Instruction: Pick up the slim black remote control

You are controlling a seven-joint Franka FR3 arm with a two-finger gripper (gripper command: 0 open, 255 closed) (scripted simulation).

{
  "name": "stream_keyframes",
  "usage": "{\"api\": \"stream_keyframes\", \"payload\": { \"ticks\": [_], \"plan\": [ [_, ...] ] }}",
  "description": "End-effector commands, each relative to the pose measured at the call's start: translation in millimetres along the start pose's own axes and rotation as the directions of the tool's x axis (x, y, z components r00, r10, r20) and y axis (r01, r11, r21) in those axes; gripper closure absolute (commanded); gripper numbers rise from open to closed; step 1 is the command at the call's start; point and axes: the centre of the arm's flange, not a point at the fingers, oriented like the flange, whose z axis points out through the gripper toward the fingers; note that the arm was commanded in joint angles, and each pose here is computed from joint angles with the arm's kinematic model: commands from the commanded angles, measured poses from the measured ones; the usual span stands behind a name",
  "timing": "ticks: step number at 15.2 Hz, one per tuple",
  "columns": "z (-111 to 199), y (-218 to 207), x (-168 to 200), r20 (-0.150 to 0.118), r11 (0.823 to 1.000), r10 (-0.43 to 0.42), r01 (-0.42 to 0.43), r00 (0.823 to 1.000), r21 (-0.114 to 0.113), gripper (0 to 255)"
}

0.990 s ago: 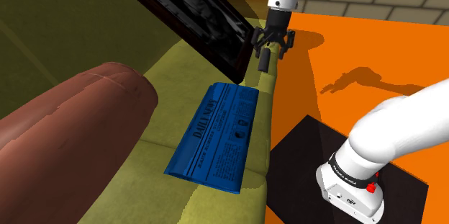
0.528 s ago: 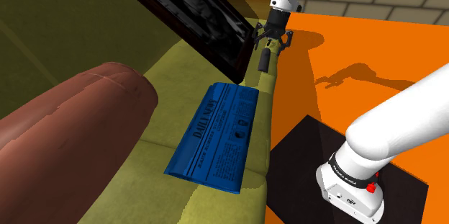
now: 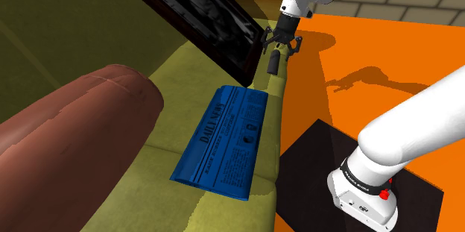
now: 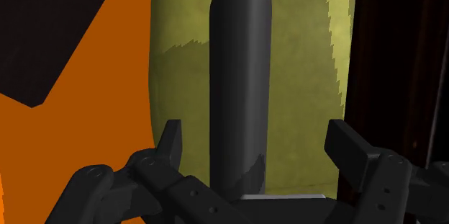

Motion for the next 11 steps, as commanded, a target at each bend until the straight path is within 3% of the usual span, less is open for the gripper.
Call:
{"api": "stream_keyframes", "payload": {
  "ticks": [1,2,11],
  "plan": [
    [23.1,2.3,8.0,0.022,1.000,0.012,-0.011,1.000,-0.025,0],
    [22.5,2.7,7.4,0.022,1.000,0.012,-0.011,1.000,-0.025,255],
    [23.1,2.3,8.0,0.022,1.000,0.012,-0.011,1.000,-0.025,255]
  ]
}}
